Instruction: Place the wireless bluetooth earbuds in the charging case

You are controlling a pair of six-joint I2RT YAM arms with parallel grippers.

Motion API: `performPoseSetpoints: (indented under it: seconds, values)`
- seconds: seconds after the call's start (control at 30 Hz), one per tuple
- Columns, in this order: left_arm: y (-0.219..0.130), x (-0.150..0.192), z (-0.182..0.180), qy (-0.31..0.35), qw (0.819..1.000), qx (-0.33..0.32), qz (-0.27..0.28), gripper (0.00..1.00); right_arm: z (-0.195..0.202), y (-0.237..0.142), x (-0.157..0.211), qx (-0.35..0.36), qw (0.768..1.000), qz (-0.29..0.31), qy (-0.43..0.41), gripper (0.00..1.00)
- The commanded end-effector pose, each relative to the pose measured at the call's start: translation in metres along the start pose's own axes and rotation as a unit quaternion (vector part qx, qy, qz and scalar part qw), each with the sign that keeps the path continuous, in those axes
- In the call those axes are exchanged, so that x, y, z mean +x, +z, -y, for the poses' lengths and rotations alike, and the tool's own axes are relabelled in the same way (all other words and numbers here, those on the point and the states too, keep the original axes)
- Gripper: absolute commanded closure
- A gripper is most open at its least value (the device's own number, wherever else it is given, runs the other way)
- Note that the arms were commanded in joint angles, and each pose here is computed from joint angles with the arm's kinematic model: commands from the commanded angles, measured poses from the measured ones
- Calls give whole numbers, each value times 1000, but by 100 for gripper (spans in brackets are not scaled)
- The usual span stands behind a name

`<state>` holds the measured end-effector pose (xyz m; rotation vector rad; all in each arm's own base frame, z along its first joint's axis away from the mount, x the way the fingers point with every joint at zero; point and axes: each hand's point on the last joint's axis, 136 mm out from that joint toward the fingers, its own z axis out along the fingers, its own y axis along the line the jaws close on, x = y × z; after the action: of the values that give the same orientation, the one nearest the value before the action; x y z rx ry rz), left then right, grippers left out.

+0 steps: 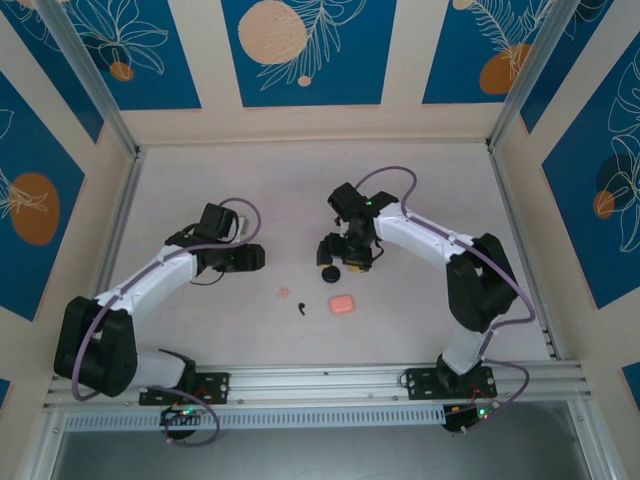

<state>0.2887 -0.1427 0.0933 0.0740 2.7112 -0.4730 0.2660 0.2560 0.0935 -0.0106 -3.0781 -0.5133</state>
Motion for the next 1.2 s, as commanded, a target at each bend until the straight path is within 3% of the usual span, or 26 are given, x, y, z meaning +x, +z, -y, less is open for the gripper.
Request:
performPoseSetpoints:
  seconds: [0.0,0.7,1.17]
  values:
    - [1,1,5,10,1000,2,-17,36,1,10,1,10,999,-37,20,29]
    - [16,-4,2,21,999,-10,-31,39,15,57,-15,68,994,-79,13,31]
    - [17,-1,-1,21,999,-15,-35,40,17,74,-16,101,991,-89,-4,39]
